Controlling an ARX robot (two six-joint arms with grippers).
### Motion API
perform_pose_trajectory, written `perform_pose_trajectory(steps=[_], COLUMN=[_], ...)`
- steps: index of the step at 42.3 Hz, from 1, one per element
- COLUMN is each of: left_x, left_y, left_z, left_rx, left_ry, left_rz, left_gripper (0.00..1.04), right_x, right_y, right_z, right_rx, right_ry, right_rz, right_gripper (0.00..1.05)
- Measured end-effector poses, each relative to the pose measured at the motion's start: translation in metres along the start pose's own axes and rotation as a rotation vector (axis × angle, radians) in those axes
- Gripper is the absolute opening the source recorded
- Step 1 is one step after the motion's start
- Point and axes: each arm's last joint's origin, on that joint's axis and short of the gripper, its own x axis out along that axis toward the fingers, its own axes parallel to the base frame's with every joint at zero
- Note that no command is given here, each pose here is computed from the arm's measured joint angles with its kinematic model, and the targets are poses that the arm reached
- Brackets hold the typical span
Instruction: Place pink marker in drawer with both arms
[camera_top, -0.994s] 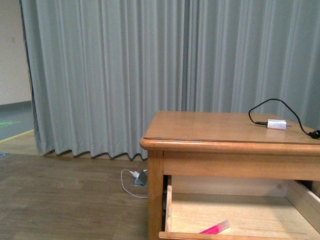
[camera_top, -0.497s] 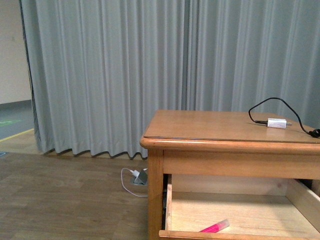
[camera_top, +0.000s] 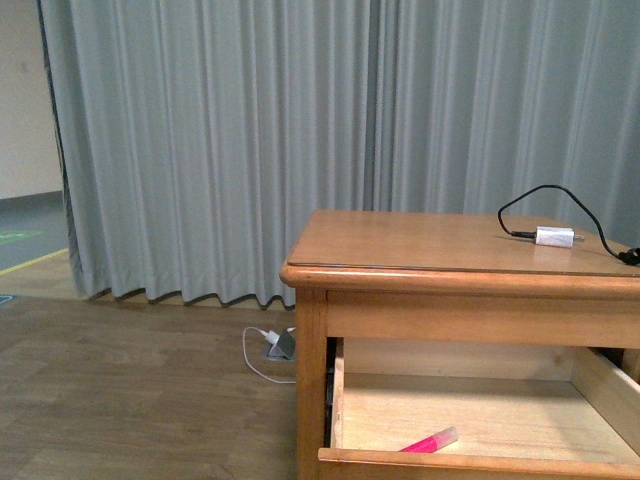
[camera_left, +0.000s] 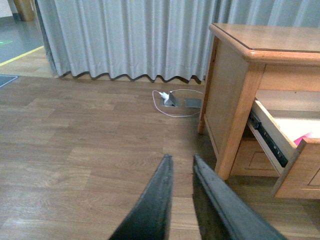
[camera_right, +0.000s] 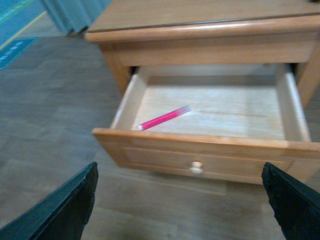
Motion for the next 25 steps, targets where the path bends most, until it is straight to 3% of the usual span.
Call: perform_pose_trajectory(steps=[2, 4, 14, 19, 21, 25], left_x=[0.0, 0.0, 0.0, 0.0, 0.0, 0.0], left_y=[0.0, 0.0, 0.0, 0.0, 0.0, 0.0], left_z=[0.0, 0.0, 0.0, 0.0, 0.0, 0.0], left_rx=[0.0, 0.0, 0.0, 0.0, 0.001, 0.0], left_ry=[0.0, 0.0, 0.0, -0.001, -0.001, -0.001], left_rz=[0.0, 0.0, 0.0, 0.0, 0.0, 0.0], left_gripper=[0.24, 0.35, 0.69, 0.96, 1.0, 0.98], right_x=[0.001, 0.004, 0.031, 0.064, 0.074, 0.095], right_y=[0.001, 0.0, -0.009, -0.026, -0.031, -0.039], right_z=[-0.001, -0.005, -0.028, -0.043, -0.045, -0.052], right_rx=[-0.034, -0.044, -0.105, -0.133, -0.137, -0.149], right_ry=[-0.039, -0.005, 0.274, 0.389, 0.397, 0.402], right_rz=[-0.131, -0.188, -0.152, -0.15, -0.158, -0.17], right_gripper=[0.96, 0.96, 0.96, 0.96, 0.96, 0.96])
